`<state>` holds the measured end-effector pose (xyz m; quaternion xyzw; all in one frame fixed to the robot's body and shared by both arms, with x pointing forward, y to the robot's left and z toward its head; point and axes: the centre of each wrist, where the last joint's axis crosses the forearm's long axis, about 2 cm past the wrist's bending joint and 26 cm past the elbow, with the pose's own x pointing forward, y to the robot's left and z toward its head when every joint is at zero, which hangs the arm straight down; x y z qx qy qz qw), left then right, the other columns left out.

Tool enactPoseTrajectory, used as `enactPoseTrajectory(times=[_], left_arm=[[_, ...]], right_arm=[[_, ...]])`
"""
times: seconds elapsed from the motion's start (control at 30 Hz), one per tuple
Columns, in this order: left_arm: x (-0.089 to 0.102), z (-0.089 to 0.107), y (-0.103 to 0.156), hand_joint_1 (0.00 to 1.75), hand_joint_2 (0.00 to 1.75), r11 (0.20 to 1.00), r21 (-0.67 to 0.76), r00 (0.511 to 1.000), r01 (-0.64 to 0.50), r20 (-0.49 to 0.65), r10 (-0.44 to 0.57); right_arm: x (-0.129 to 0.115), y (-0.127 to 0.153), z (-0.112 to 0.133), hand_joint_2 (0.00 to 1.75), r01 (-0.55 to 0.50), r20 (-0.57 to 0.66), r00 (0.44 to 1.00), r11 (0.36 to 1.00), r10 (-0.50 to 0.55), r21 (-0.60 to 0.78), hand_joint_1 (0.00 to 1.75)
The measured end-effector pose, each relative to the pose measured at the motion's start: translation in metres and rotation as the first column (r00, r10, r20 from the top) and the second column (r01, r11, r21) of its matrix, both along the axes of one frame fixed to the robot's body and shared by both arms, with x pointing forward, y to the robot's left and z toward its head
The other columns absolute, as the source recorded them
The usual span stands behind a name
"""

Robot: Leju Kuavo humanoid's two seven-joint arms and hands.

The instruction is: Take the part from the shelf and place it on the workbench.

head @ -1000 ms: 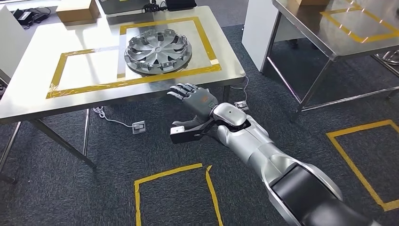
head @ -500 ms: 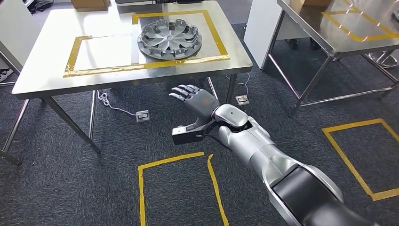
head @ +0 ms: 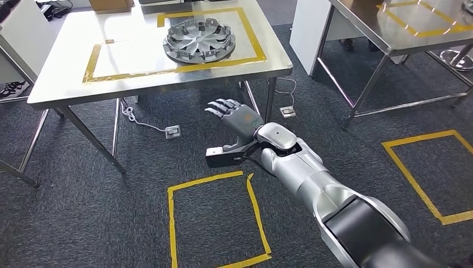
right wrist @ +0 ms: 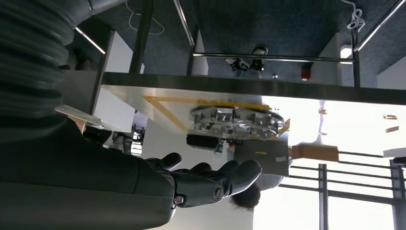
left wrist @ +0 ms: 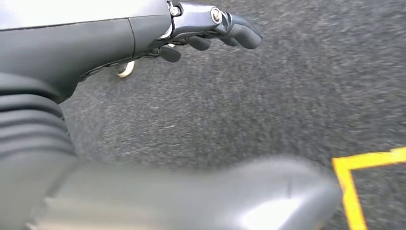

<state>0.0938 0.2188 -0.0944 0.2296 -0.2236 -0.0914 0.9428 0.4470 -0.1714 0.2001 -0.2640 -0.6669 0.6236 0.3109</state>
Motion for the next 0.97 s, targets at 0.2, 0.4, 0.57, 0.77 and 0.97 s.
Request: enactPoseTrajectory(times=[0.2, 0.4, 0.57, 0.77, 0.97], left_arm=[[0.001, 0.001, -0.003, 0.0, 0.0, 0.999, 0.034, 1.0, 0.009, -0.009, -0.009], [0.0, 0.001, -0.001, 0.0, 0.0, 0.999, 0.041, 1.0, 0.015, -0.02, -0.014], [0.0, 0.0, -0.001, 0.0, 0.0, 0.999, 0.04, 0.999, 0.02, -0.03, -0.019], [0.0, 0.0, -0.001, 0.0, 1.75, 0.999, 0.038, 0.999, 0.03, -0.027, -0.029], [0.0, 0.0, 0.0, 0.0, 1.75, 0.999, 0.037, 0.999, 0.032, -0.02, -0.031]], right_arm=[[-0.001, -0.002, -0.003, 0.0, 0.004, -0.019, 1.0, 1.0, -0.004, 0.003, 0.0], [-0.002, -0.003, -0.007, 0.0, 0.01, -0.035, 0.999, 1.0, -0.01, 0.003, 0.0], [-0.005, -0.004, -0.015, 0.0, 0.017, -0.058, 0.998, 1.0, -0.016, 0.008, 0.0], [-0.015, -0.007, -0.034, 0.0, 0.03, -0.096, 0.995, 0.999, -0.029, 0.015, 0.0], [-0.016, -0.009, -0.037, 1.16, 0.039, -0.105, 0.994, 0.999, -0.037, 0.018, 0.0]])
